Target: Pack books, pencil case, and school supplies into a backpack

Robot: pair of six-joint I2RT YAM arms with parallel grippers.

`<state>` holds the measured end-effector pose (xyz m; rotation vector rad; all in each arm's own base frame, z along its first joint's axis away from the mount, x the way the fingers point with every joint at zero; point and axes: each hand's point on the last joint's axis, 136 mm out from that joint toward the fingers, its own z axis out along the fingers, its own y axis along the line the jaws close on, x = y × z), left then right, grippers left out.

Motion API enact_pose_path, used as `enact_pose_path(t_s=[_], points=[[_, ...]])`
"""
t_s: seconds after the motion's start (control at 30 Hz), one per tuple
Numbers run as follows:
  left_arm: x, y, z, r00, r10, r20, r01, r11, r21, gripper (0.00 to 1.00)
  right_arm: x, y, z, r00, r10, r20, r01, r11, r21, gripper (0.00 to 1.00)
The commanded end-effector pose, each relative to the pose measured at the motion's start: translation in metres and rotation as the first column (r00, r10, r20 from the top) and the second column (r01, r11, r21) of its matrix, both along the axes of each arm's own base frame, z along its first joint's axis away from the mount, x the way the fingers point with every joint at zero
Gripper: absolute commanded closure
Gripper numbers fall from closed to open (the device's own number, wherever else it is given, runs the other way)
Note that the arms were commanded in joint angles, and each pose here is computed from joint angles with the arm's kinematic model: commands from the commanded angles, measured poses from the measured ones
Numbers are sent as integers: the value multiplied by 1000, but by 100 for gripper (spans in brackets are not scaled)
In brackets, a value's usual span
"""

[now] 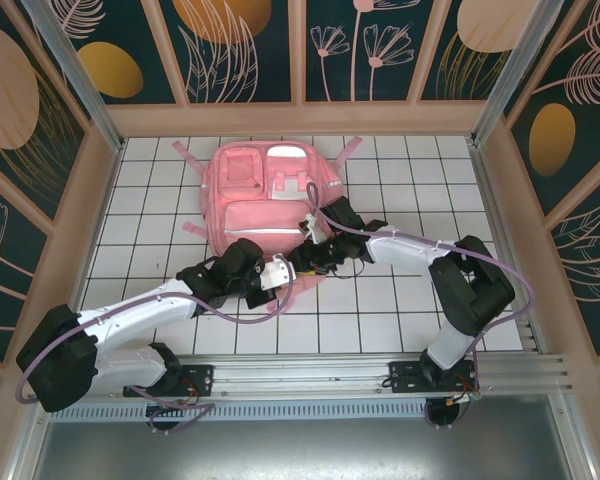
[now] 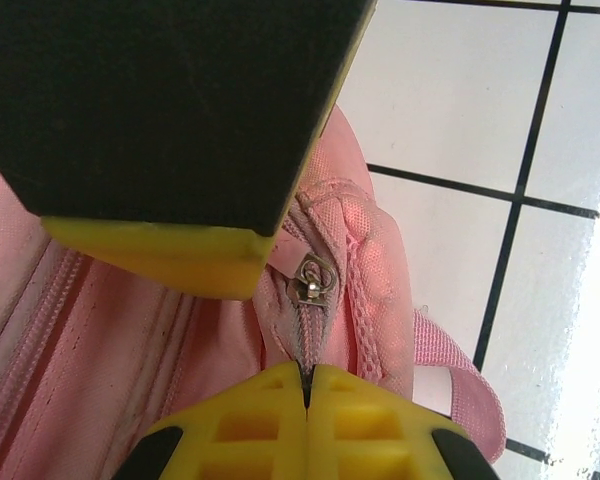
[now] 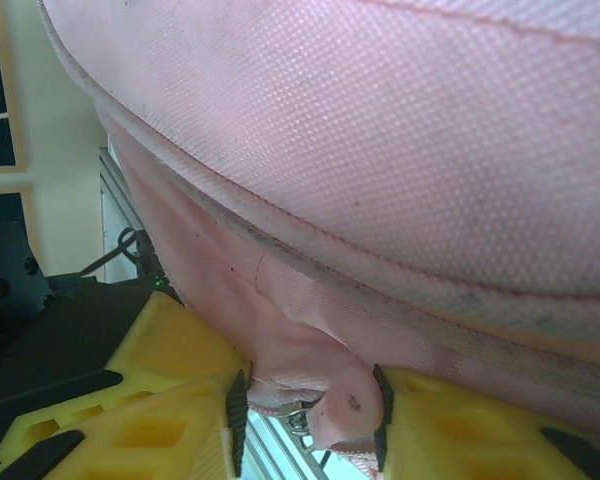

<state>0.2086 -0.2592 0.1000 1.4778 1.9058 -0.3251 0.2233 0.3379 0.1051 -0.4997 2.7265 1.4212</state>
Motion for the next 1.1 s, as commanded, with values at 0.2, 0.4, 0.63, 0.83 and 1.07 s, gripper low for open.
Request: enact_pose_path(t_s=[0.2, 0.4, 0.63, 0.83, 1.07], points=[[-5, -11, 13, 999, -32, 2, 32, 997, -68, 100, -20, -4, 10, 999, 39, -22, -38, 997, 65, 77], [-5, -11, 14, 999, -34, -1, 34, 997, -71, 100, -14, 1, 6, 999, 21, -26, -20, 998, 67, 75], [-6, -12, 14, 999, -36, -6, 35, 997, -74, 100, -1, 7, 1, 1000, -17, -16, 17, 999, 48, 66], [-5, -12, 13, 999, -30, -10, 30, 997, -75, 100, 1, 7, -1, 999, -42, 22, 41, 999, 19, 97], [-4, -13, 18, 1000, -20, -6, 20, 995, -93, 100, 15, -28, 29, 962, -202, 181, 205, 979, 2, 100]])
